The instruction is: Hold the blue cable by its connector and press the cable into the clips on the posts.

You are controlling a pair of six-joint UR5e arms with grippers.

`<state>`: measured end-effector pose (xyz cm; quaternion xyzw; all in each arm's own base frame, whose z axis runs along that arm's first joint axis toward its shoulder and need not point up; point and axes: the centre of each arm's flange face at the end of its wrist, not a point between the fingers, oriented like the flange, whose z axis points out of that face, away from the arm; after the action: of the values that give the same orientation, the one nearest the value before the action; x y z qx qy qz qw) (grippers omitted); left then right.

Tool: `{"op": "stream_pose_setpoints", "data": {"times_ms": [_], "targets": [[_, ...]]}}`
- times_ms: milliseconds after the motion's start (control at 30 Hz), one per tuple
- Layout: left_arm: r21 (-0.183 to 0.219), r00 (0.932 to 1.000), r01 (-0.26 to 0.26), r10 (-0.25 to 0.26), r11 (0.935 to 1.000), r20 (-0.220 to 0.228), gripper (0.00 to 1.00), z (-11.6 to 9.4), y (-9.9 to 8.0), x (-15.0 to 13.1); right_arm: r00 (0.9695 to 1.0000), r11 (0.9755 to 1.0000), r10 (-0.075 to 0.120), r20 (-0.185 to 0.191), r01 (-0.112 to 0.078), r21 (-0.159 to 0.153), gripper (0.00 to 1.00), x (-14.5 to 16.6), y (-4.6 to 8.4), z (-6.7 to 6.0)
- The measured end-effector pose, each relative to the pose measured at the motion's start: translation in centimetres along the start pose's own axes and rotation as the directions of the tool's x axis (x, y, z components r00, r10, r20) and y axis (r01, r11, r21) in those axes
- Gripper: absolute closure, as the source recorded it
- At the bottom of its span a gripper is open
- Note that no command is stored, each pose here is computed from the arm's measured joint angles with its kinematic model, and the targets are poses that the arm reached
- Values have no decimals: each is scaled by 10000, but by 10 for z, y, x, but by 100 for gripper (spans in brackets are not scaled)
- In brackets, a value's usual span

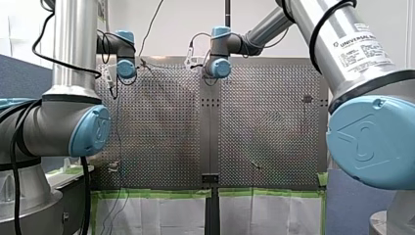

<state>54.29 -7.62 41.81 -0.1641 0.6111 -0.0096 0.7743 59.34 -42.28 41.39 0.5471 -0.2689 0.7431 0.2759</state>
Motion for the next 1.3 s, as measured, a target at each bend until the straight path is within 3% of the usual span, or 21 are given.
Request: {"op": "stream_pose_setpoints", "data": {"times_ms": [333, 500, 667, 1033, 1067, 1100, 1133, 1200, 1233, 1300], "targets": [[143, 9989, 386, -390, 9992, 271, 100, 9, 10, -5, 9995, 10000, 25, -322, -28, -85, 100, 12, 9, 13], [365, 9958, 726, -746, 9967, 540, 100, 16, 12, -12, 9985, 9997, 206, -503, -211, -83, 100, 20, 11, 21], [499, 9936, 892, -924, 9948, 652, 100, 21, 12, -17, 9986, 9994, 337, -397, -339, -42, 100, 17, 9, 28], [711, 9957, 910, -919, 9933, 93, 100, 32, 13, 2, 9994, 9994, 342, -63, -343, -86, 100, 0, 12, 34], [703, 9957, 916, -924, 9933, 85, 95, 33, 13, 2, 9994, 9994, 340, -50, -341, -88, 100, 0, 12, 34], [701, 9957, 919, -927, 9933, 81, 78, 33, 13, 3, 9994, 9994, 339, -35, -339, -91, 100, -1, 13, 34], [695, 9957, 915, -922, 9934, 77, 78, 33, 13, 3, 9994, 9994, 337, -28, -337, -94, 100, -1, 13, 34], [691, 9958, 905, -913, 9935, 74, 62, 32, 13, 3, 9994, 9994, 336, -12, -336, -92, 100, -1, 13, 34], [688, 9958, 901, -908, 9936, 73, 62, 32, 13, 3, 9994, 9994, 336, -5, -336, -93, 100, -1, 13, 34], [643, 9961, 874, -879, 9941, 46, 40, 32, 13, 3, 9994, 9994, 336, 17, -335, -95, 100, -1, 13, 33]]}}
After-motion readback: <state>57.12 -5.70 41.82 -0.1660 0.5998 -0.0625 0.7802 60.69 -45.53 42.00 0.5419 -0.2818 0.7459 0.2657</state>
